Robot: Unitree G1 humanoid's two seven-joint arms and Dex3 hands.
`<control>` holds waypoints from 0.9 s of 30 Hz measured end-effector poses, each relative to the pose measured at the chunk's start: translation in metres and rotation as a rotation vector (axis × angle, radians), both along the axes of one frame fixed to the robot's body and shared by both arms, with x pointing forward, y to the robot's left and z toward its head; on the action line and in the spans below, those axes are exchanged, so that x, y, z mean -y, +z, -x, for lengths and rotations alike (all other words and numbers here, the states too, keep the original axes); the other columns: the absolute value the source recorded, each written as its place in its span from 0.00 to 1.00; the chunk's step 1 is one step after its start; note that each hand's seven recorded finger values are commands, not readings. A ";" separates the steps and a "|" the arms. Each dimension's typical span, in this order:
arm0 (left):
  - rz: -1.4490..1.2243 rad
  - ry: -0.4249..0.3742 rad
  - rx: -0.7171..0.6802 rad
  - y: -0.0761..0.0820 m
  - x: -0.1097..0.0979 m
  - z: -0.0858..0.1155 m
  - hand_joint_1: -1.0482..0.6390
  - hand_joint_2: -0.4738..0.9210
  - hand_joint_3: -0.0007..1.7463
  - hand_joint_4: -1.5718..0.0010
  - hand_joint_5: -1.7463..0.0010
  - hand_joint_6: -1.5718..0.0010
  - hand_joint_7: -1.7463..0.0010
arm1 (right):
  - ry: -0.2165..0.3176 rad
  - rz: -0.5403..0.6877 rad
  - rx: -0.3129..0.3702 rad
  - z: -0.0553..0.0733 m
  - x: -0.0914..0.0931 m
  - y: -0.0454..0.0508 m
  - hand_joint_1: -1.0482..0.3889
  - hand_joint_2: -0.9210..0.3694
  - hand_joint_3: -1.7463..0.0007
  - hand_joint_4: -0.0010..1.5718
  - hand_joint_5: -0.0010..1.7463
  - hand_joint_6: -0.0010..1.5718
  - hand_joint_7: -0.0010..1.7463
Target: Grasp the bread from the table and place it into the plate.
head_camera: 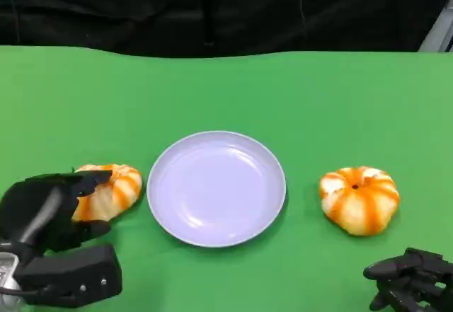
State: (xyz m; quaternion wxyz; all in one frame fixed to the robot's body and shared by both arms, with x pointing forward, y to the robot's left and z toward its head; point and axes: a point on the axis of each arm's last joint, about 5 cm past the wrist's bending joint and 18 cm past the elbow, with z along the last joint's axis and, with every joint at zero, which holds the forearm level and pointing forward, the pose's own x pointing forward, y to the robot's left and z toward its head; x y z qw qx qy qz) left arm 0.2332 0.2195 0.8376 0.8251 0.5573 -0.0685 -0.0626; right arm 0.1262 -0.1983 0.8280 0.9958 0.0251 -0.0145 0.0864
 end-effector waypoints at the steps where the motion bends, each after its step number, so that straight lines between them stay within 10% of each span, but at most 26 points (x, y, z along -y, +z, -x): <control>1: -0.003 0.003 -0.004 0.000 0.000 -0.001 0.24 1.00 0.11 0.61 1.00 0.61 1.00 | 0.000 0.000 -0.001 0.000 0.000 -0.0002 0.73 0.00 0.77 0.45 0.77 0.61 0.33; 11: 0.001 0.009 -0.017 0.000 0.000 -0.004 0.54 0.94 0.01 0.62 1.00 0.61 1.00 | 0.002 0.000 0.000 0.000 0.000 -0.0003 0.73 0.00 0.78 0.45 0.77 0.61 0.32; 27: 0.009 0.014 -0.067 -0.003 0.001 -0.003 0.64 0.95 0.01 0.67 0.99 0.61 0.99 | 0.002 0.000 0.000 0.000 0.000 -0.0004 0.73 0.00 0.78 0.46 0.76 0.61 0.32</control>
